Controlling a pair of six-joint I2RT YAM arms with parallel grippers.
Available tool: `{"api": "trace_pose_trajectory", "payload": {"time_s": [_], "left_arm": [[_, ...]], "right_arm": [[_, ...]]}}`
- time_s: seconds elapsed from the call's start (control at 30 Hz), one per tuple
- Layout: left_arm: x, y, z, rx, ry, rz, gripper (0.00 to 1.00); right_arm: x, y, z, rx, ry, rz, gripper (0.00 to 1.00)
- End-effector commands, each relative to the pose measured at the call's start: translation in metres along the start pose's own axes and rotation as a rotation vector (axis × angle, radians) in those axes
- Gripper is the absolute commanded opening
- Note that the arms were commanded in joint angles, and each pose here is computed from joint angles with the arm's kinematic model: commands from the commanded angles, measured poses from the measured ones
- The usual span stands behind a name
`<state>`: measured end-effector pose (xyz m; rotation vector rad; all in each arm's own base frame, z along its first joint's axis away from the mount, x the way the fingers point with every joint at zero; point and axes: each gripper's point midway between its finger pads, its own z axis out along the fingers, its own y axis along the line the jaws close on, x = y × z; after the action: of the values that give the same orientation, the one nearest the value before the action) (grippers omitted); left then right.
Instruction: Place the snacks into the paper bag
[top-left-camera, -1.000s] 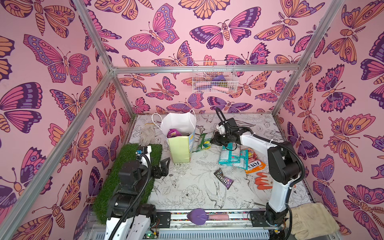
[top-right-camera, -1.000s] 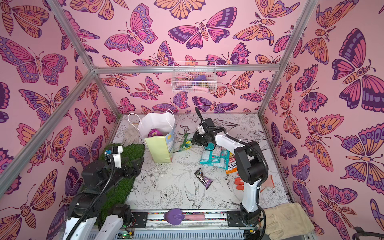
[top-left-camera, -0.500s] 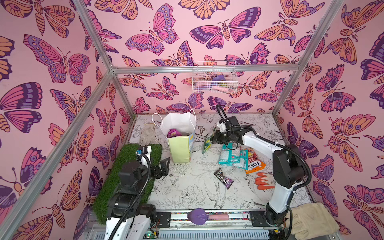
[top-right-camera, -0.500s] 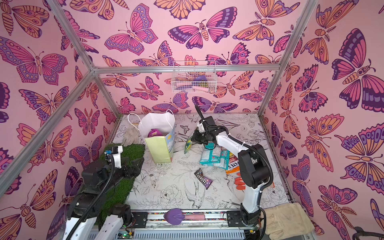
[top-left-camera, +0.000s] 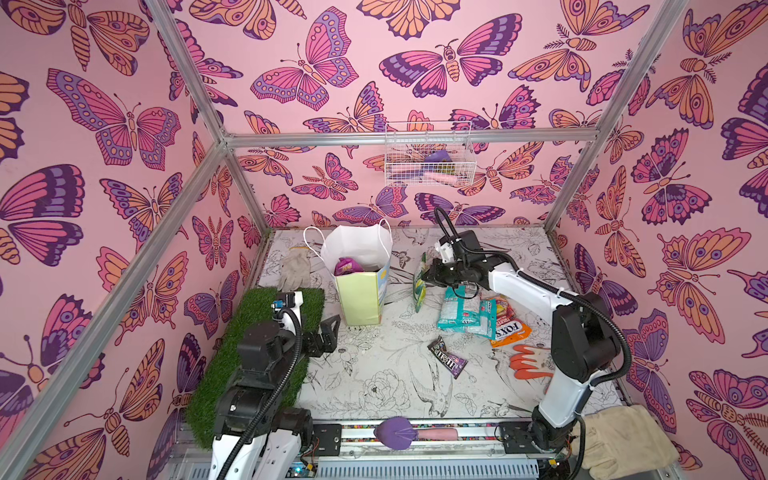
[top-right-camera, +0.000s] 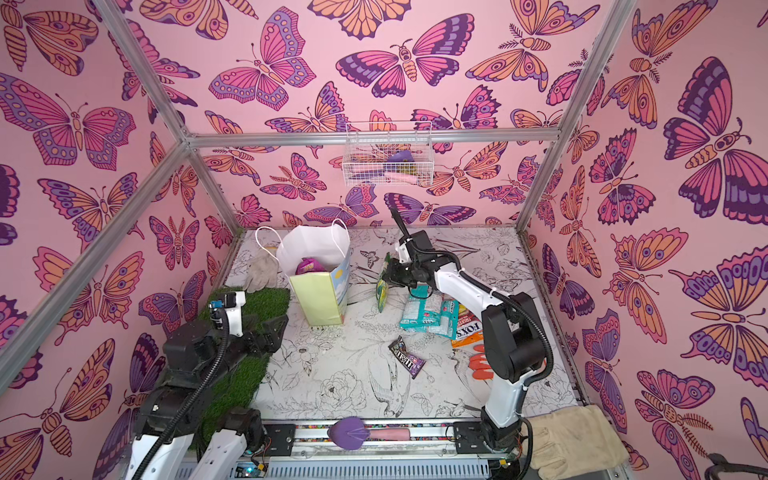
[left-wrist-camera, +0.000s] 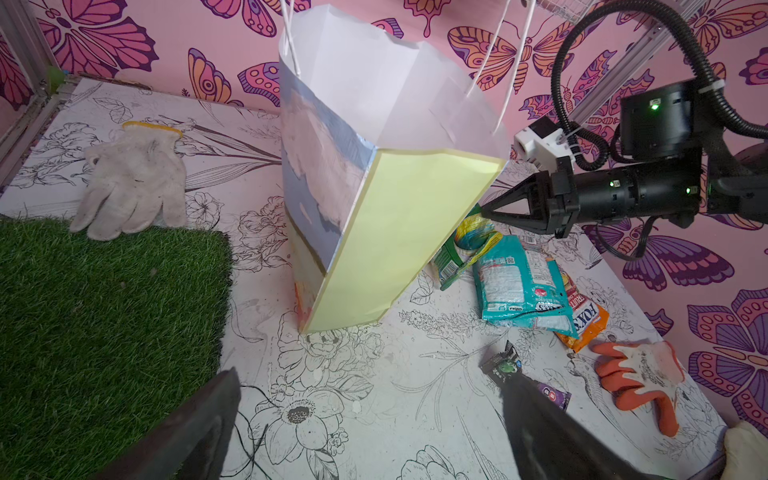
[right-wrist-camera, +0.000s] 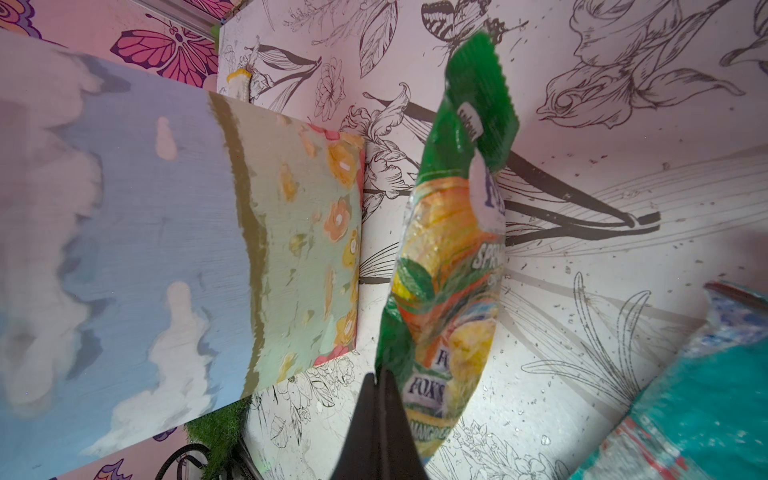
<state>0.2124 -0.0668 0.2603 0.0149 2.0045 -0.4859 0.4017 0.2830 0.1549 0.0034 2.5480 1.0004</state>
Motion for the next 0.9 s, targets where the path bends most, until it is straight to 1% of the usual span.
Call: {"api": "trace_pose_trajectory", "payload": {"time_s": [0.0,0.27,0.43,0.47,0.5,0.53,0.57,0.6,0.77,0.87], "left_arm": [[0.009,0.003,0.002,-0.009,0.025,0.005,1.00],[0.009,0.003,0.002,-0.009,0.026,0.004,1.00],[0.009,0.003,0.002,-0.008,0.024,0.005,1.00],[0.008,0.003,0.002,-0.008,0.023,0.006,1.00],[0.009,0.003,0.002,-0.008,0.025,0.004,1.00],[0.009,0.003,0.002,-0.009,0.025,0.005,1.00],[0.009,0.003,0.002,-0.006,0.026,0.005,1.00],[0.009,0.003,0.002,-0.006,0.026,0.004,1.00],[0.009,0.003,0.002,-0.008,0.025,0.005,1.00],[0.009,0.003,0.002,-0.007,0.024,0.006,1.00]], "right_arm": [[-0.005,0.019,-0.016,-0.029,-0.039,-0.052,0.00],[-0.005,0.026,-0.024,-0.034,-0.053,-0.073,0.00],[-0.003,0.014,-0.023,0.027,-0.050,-0.074,0.00],[-0.003,0.010,-0.023,0.049,-0.051,-0.071,0.02],[-0.002,0.006,-0.023,0.071,-0.050,-0.071,0.10],[-0.002,0.002,-0.024,0.094,-0.049,-0.073,0.23],[-0.003,-0.003,-0.025,0.117,-0.051,-0.072,0.40],[-0.002,-0.007,-0.025,0.139,-0.050,-0.074,0.50],[-0.002,-0.025,-0.026,0.226,-0.052,-0.068,0.69],[-0.001,-0.034,-0.023,0.255,-0.039,-0.052,0.77]]}}
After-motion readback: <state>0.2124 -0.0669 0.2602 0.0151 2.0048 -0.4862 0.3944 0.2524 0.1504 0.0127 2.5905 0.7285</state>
